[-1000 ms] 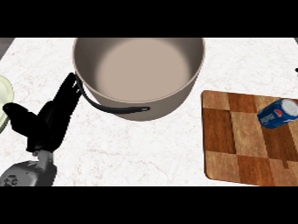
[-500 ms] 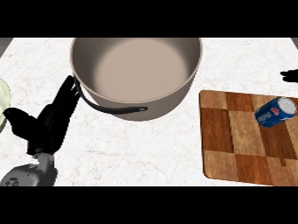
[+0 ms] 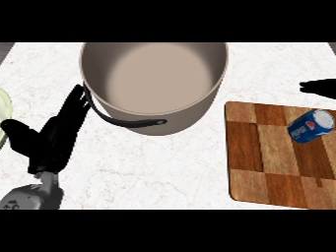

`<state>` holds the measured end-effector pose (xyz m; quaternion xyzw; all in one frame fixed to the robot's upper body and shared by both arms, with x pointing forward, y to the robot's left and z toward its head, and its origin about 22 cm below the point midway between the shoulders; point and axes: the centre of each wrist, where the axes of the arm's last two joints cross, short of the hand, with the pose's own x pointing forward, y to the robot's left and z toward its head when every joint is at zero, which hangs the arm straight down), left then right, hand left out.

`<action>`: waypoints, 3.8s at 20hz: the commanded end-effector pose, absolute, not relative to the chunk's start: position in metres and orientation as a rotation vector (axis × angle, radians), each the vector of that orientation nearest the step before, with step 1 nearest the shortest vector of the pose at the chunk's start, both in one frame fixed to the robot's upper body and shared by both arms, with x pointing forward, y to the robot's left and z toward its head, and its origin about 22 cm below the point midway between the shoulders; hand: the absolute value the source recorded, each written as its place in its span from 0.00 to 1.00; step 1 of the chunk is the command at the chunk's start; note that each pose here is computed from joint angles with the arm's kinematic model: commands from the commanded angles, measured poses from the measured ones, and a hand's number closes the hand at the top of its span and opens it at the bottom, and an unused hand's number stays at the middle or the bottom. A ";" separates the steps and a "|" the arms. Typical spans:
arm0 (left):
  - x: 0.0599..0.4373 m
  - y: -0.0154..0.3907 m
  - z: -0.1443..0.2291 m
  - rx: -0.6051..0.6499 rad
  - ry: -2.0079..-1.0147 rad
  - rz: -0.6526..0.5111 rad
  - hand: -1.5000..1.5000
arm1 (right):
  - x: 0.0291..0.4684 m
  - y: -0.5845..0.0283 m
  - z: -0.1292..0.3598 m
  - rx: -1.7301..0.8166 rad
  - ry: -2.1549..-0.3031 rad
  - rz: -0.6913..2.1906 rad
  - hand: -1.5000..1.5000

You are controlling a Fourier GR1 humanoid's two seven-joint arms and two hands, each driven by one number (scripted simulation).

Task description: Pick the can from the cutting board and place it in the pot

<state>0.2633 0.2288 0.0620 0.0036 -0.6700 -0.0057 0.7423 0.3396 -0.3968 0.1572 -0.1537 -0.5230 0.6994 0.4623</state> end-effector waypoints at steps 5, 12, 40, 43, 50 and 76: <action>0.267 0.232 0.056 -0.003 -1.478 -0.017 0.50 | 0.350 -0.367 0.138 -0.373 -1.210 1.822 0.00; 0.270 0.236 0.070 0.018 -1.463 -0.016 0.50 | 0.347 -0.375 0.103 -0.441 -1.131 1.847 0.00; 0.265 0.206 0.063 -0.008 -1.485 -0.040 0.50 | 0.411 -0.226 0.079 -0.443 -1.230 1.635 1.00; 0.267 0.219 0.074 -0.027 -1.477 -0.034 0.50 | 0.421 -0.221 0.084 -0.541 -1.296 1.575 1.00; 0.265 0.226 0.070 0.004 -1.467 -0.006 0.50 | 0.434 -0.264 0.158 -0.708 -1.577 1.372 1.00; 0.263 0.208 0.064 0.018 -1.466 -0.026 0.50 | 0.412 -0.126 0.328 -0.403 -1.975 1.148 1.00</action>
